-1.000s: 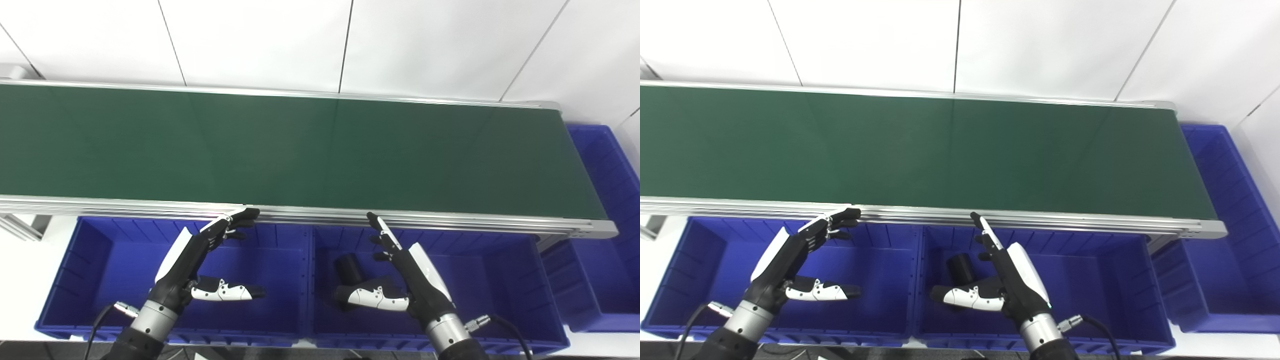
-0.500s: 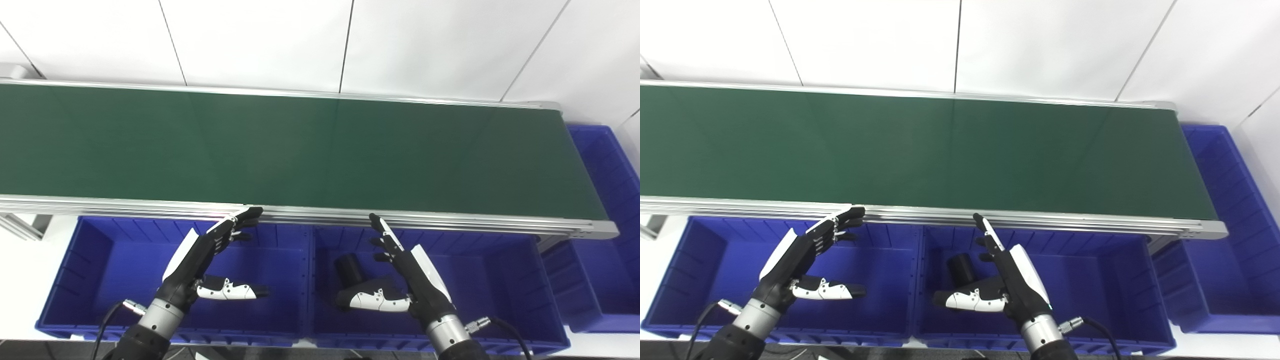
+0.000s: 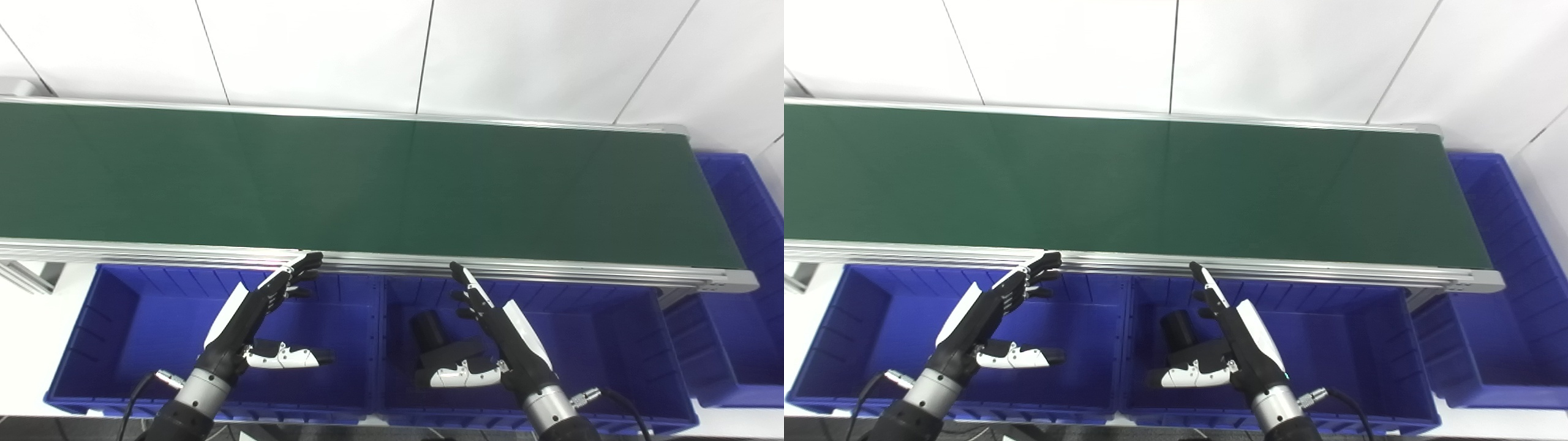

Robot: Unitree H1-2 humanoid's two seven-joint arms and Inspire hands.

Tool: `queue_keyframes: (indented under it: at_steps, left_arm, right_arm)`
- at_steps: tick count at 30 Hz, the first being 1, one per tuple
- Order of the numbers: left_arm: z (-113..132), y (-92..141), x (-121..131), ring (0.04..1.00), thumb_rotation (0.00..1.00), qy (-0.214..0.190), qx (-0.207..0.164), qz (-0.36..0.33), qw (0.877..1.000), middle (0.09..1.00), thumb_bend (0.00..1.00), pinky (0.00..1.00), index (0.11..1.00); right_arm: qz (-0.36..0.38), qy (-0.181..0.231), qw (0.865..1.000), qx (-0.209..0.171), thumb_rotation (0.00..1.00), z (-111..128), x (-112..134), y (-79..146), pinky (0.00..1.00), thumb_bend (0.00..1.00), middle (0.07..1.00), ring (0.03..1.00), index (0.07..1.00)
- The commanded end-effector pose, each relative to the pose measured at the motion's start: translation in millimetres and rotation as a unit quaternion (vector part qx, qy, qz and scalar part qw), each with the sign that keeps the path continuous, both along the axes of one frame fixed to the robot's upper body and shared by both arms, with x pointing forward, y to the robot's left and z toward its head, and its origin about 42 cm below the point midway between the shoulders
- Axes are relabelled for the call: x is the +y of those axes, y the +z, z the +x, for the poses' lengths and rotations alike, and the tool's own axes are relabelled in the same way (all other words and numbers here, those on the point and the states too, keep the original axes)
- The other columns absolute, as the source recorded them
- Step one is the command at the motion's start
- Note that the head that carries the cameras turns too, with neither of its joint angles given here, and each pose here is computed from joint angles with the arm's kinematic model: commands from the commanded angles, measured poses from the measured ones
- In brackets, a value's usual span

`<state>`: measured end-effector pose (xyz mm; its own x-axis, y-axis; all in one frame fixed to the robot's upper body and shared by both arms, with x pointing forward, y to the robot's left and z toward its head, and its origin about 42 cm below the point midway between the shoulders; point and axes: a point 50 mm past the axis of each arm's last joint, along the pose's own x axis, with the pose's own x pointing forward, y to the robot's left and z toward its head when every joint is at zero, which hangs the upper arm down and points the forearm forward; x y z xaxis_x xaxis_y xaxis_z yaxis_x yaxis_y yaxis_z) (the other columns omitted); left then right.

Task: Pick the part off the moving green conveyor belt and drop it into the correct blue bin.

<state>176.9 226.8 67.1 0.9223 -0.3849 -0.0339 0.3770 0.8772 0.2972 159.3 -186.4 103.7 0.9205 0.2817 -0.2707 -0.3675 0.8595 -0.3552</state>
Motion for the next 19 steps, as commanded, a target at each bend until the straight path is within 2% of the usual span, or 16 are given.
queue_keyframes:
  at_steps: [1, 11, 19]
  left_arm:
    - [3.0, 7.4, 0.0, 0.858, 0.26, 0.000, -0.030, -0.004, 1.000, 0.897, 0.81, 0.76, 0.894]
    - [3.0, 8.4, 0.8, 0.856, 0.21, -0.001, -0.031, -0.002, 1.000, 0.892, 0.83, 0.75, 0.888]
    - [-0.2, 6.0, 2.5, 0.849, 0.22, 0.000, -0.030, 0.004, 1.000, 0.890, 0.84, 0.75, 0.881]
  right_arm:
    - [0.013, 0.005, 0.999, -0.039, 0.05, 3.2, 0.8, 9.9, 0.86, 0.81, 0.983, 0.921, 0.993]
    - [0.014, 0.001, 0.999, -0.039, 0.11, 3.2, 1.9, 9.0, 0.84, 0.81, 0.972, 0.917, 0.982]
    - [0.008, 0.001, 0.999, -0.042, 0.16, 1.1, 3.3, 5.0, 0.83, 0.79, 0.963, 0.912, 0.981]
